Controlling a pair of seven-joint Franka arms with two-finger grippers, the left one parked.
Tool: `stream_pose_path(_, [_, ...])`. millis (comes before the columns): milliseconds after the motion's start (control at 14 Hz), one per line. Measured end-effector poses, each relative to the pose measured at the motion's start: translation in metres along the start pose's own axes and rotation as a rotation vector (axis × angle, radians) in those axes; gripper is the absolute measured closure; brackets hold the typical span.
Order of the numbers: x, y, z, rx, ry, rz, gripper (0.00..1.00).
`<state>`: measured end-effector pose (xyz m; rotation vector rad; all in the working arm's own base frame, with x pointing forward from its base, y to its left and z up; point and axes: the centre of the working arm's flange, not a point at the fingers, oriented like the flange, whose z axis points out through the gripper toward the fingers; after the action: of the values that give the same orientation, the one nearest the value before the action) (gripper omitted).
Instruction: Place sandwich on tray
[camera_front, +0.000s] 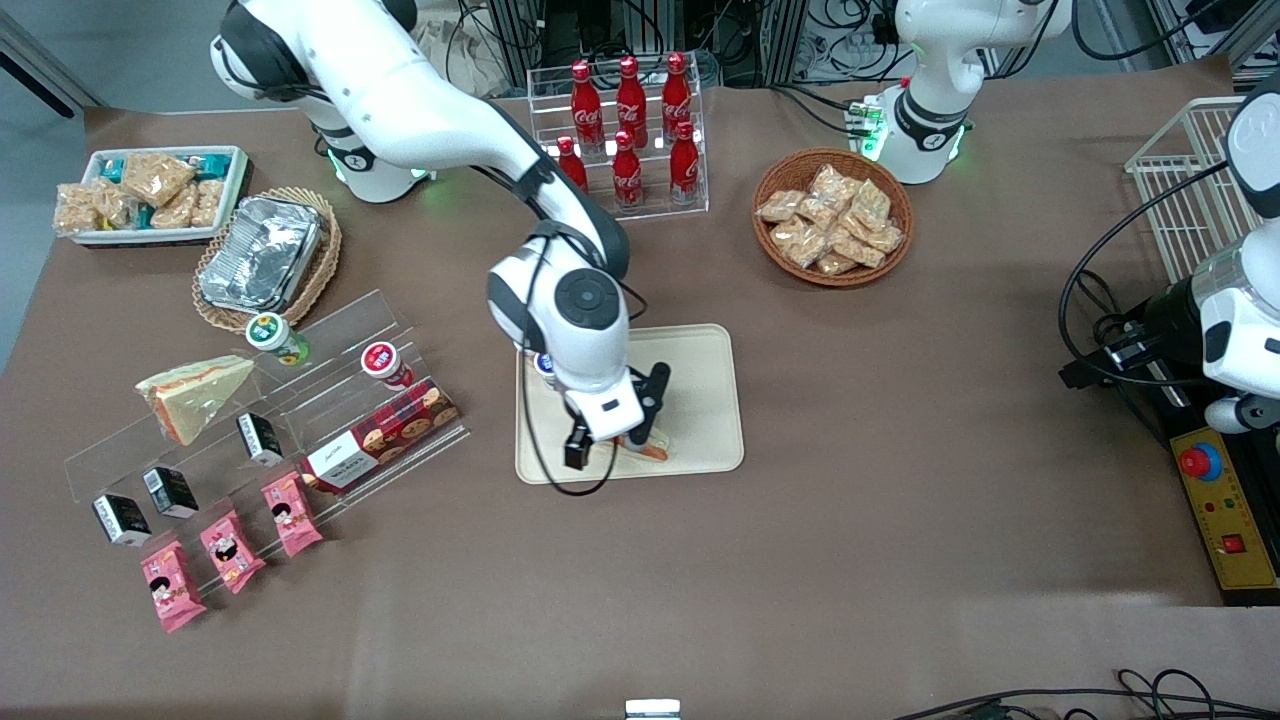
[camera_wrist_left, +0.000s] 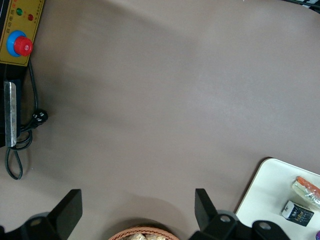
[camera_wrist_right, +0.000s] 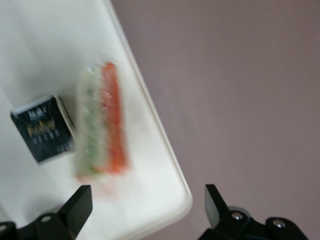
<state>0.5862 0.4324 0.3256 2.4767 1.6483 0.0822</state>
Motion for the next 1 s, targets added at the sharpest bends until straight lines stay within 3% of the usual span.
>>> stream_pose_path(286, [-0.091, 0.094, -0.077, 0.111, -0.001, 0.207, 0.0])
stream_pose_path(500, [-0.171, 0.159, -0.111, 0.151, 0.02, 0.34, 0.0])
stream_pose_path(1000, [-0.315, 0.215, -0.174, 0.21, -0.053, 0.693, 0.0])
